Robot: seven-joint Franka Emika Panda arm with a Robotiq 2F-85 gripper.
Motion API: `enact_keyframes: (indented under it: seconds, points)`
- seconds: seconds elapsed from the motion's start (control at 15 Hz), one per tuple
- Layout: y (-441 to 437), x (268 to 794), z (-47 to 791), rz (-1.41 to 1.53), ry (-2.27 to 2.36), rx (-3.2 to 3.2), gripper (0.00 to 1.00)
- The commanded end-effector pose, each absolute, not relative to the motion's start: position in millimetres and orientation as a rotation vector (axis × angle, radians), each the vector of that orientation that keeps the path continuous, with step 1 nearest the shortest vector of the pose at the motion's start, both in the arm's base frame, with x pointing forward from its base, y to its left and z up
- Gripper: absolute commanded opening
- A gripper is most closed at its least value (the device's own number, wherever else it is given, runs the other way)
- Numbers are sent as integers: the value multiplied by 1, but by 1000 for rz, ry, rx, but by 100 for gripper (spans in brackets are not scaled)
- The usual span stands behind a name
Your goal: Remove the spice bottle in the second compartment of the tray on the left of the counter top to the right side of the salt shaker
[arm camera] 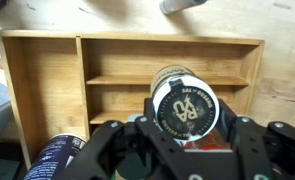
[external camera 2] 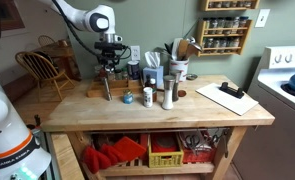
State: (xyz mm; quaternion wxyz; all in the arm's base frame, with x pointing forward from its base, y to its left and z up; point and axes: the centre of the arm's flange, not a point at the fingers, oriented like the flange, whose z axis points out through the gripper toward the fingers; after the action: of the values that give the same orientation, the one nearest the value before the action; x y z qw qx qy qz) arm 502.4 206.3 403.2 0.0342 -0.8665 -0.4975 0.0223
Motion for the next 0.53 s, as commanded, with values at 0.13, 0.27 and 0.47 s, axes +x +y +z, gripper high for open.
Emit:
enact_keyframes:
  seconds: [0.13, 0.27, 0.47]
  points:
    - [150, 500, 436, 123, -1201, -2804, 34]
    - [125, 500, 441, 146, -1062, -2891, 34]
    - [119, 512, 438, 124, -1039, -2906, 59]
